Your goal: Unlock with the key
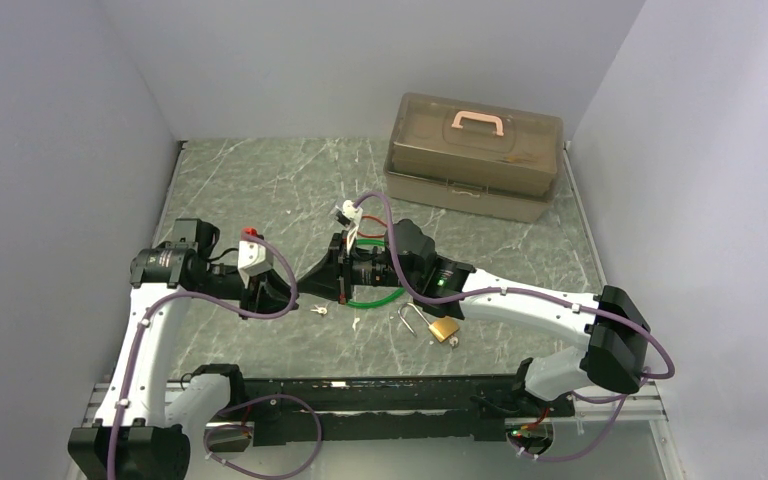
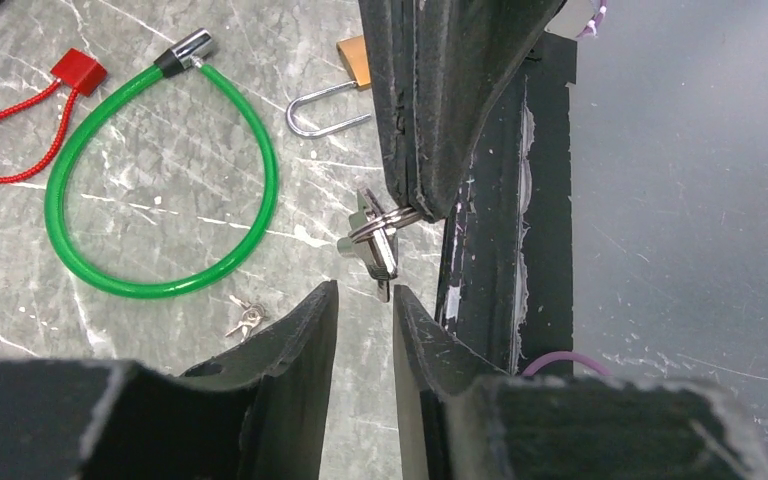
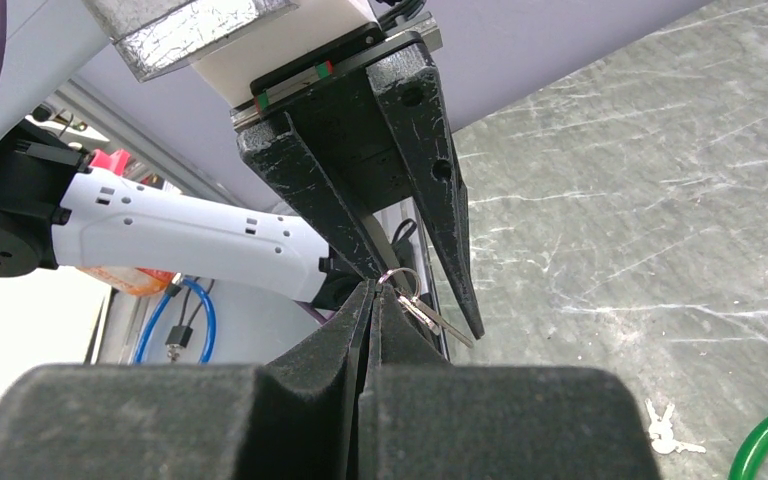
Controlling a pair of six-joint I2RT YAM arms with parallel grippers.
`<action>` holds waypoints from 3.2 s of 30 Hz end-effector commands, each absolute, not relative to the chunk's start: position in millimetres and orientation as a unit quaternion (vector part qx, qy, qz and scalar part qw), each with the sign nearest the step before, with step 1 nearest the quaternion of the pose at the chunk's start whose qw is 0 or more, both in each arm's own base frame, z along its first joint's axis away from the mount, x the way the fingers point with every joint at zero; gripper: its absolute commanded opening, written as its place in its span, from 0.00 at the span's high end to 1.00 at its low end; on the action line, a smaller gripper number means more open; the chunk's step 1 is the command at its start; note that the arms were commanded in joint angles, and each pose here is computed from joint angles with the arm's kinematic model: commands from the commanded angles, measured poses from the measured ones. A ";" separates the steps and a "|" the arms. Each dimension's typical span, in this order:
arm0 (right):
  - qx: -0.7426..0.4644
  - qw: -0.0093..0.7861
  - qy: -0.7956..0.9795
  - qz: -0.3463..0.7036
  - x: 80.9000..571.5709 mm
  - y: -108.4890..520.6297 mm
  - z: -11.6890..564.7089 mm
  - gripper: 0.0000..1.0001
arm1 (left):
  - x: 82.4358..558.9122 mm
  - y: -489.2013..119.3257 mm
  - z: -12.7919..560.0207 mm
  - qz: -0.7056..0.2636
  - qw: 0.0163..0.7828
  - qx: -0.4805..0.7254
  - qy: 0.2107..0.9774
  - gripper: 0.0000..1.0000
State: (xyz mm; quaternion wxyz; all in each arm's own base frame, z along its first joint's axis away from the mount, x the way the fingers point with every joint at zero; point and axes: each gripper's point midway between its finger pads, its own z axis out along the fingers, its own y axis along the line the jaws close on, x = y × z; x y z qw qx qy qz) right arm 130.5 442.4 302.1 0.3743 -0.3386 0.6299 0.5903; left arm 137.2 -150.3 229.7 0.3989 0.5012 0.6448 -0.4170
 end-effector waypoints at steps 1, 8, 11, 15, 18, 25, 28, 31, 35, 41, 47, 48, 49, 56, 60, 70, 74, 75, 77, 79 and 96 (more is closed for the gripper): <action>-0.337 0.391 0.599 0.612 127.8 442.7 325.5 1.00 | 137.5 -155.9 249.2 -0.426 0.424 0.504 0.621 0.69; -0.335 0.390 0.604 0.609 128.0 441.9 322.5 1.00 | 137.3 -157.8 256.4 -0.426 0.436 0.503 0.612 0.86; -0.334 0.388 0.607 0.608 128.8 442.1 320.4 1.00 | 137.4 -157.6 257.9 -0.427 0.435 0.503 0.613 1.00; -0.333 0.389 0.612 0.604 129.8 441.3 317.5 1.00 | 137.7 -155.6 256.3 -0.419 0.430 0.505 0.620 1.00; -0.333 0.392 0.620 0.592 132.0 438.4 313.8 1.00 | 134.9 -154.0 255.6 -0.418 0.421 0.505 0.627 1.00; -0.334 0.399 0.637 0.569 135.3 427.6 303.6 0.99 | 125.6 -152.0 261.3 -0.420 0.404 0.507 0.635 1.00; -0.338 0.397 0.638 0.567 133.6 425.6 302.4 0.93 | 123.0 -151.1 262.2 -0.421 0.397 0.505 0.641 1.00; -0.343 0.398 0.637 0.564 132.3 423.3 304.1 0.82 | 121.5 -149.6 259.6 -0.422 0.385 0.501 0.650 1.00; -0.346 0.414 0.641 0.545 141.7 414.0 309.7 0.62 | 119.8 -147.1 254.7 -0.430 0.357 0.485 0.672 1.00; -0.356 0.448 0.624 0.533 161.2 392.2 334.4 0.41 | 120.5 -143.4 241.5 -0.408 0.307 0.480 0.714 1.00; -0.350 0.463 0.629 0.518 177.3 376.2 335.7 0.39 | 144.2 -152.4 209.7 -0.317 0.165 0.491 0.795 1.00; -0.339 0.467 0.634 0.516 180.6 368.4 332.8 0.39 | 142.4 -155.2 210.1 -0.325 0.131 0.492 0.797 1.00; -0.327 0.481 0.631 0.513 182.7 358.8 340.1 0.39 | 143.2 -158.9 212.0 -0.338 0.104 0.486 0.799 1.00; -0.256 0.521 0.657 0.480 187.7 295.1 316.4 0.32 | 148.6 -157.3 194.5 -0.276 0.031 0.517 0.810 1.00; -0.235 0.520 0.663 0.485 184.7 281.0 299.9 0.28 | 155.2 -150.8 199.8 -0.201 0.022 0.535 0.820 1.00; -0.196 0.559 0.642 0.487 193.2 262.6 311.6 0.26 | 189.0 -62.9 195.6 0.184 -0.015 0.657 0.731 1.00; -0.190 0.576 0.634 0.480 197.4 256.1 326.9 0.26 | 211.9 -41.6 217.3 0.304 0.001 0.680 0.667 1.00; -0.190 0.578 0.634 0.477 198.8 255.3 328.9 0.26 | 221.4 -32.9 225.6 0.351 0.002 0.680 0.643 1.00; -0.189 0.582 0.631 0.476 200.7 254.4 334.3 0.26 | 242.7 -23.0 250.6 0.447 0.008 0.682 0.580 1.00; -0.187 0.584 0.629 0.478 202.7 254.7 337.9 0.26 | 254.6 -22.2 265.3 0.499 0.017 0.682 0.534 1.00; -0.196 0.571 0.624 0.496 204.8 265.7 348.0 0.27 | 252.7 -54.6 310.6 0.504 0.081 0.713 0.481 1.00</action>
